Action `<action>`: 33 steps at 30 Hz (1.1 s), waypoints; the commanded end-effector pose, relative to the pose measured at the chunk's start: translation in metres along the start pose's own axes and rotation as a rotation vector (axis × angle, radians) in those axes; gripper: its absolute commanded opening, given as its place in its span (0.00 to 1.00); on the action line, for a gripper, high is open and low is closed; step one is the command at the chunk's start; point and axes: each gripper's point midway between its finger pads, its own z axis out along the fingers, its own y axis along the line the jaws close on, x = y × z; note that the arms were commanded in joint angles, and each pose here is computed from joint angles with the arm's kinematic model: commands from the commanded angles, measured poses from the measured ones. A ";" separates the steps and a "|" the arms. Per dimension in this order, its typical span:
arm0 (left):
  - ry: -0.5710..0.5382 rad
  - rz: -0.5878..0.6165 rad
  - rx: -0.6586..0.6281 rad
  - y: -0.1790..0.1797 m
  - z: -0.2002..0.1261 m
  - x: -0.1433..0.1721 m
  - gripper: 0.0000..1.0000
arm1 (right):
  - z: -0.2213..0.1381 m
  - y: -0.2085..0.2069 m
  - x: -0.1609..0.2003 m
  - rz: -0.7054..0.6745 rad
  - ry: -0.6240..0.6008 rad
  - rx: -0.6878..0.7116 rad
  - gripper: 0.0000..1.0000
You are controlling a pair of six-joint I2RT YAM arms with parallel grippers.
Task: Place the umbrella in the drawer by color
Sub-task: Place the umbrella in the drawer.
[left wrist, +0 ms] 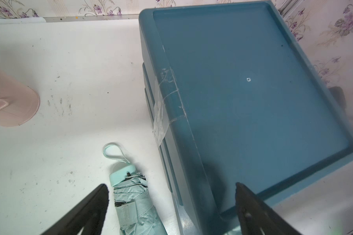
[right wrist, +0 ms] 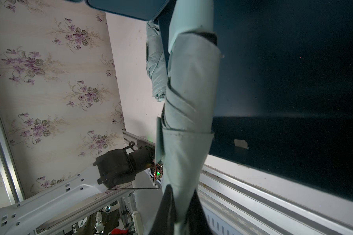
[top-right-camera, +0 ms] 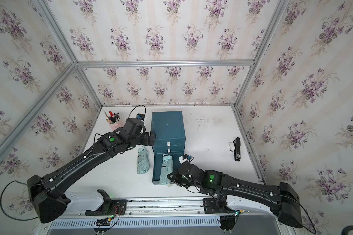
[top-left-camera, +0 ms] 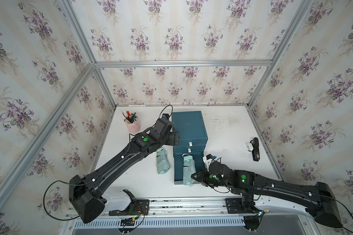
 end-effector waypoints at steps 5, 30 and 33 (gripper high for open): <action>0.023 0.015 0.016 -0.001 0.010 0.003 0.91 | 0.015 0.020 -0.010 0.002 0.033 -0.068 0.00; 0.100 0.026 0.063 0.000 0.016 0.031 0.80 | 0.060 0.011 -0.034 -0.116 -0.008 0.053 0.00; 0.104 0.021 0.074 -0.001 0.016 0.033 0.79 | 0.065 0.007 -0.033 -0.133 -0.009 0.061 0.00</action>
